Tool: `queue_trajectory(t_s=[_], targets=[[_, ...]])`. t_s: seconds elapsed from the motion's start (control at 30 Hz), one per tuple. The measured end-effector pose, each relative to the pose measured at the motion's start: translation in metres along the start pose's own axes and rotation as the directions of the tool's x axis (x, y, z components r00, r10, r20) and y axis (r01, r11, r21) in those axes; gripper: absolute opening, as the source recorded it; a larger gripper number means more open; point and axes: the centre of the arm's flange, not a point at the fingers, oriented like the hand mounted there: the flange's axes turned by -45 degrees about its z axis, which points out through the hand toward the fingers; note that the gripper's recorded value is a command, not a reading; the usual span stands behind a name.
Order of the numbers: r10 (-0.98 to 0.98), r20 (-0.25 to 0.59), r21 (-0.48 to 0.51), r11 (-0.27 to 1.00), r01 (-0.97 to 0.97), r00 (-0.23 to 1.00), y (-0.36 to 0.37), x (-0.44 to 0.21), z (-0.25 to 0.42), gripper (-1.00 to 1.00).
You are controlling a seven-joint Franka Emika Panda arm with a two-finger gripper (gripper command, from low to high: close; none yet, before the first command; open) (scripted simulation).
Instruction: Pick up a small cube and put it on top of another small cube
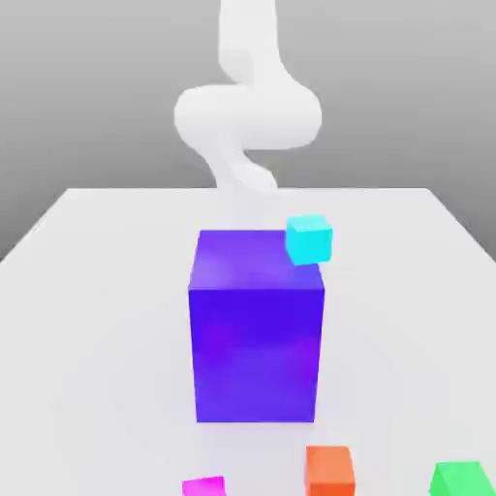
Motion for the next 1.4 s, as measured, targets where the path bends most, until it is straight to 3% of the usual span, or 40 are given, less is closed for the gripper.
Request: queue_trajectory(t_s=[0.47, 0.93, 1.1, 1.13, 1.4], targets=[[-0.075, 0.344, 0.045, 0.997, 0.063, 0.936, 0.021, -0.043, 0.247, 0.0], [-0.149, 0.639, 0.094, 0.989, 0.115, 0.755, 0.045, -0.199, 0.446, 0.0], [-0.156, 0.664, 0.1, 0.988, 0.121, 0.732, 0.048, -0.252, 0.5, 0.0], [-0.156, 0.664, 0.1, 0.988, 0.12, 0.731, 0.048, -0.259, 0.506, -1.0], [-0.157, 0.665, 0.1, 0.988, 0.121, 0.73, 0.048, -0.253, 0.499, -1.0]])
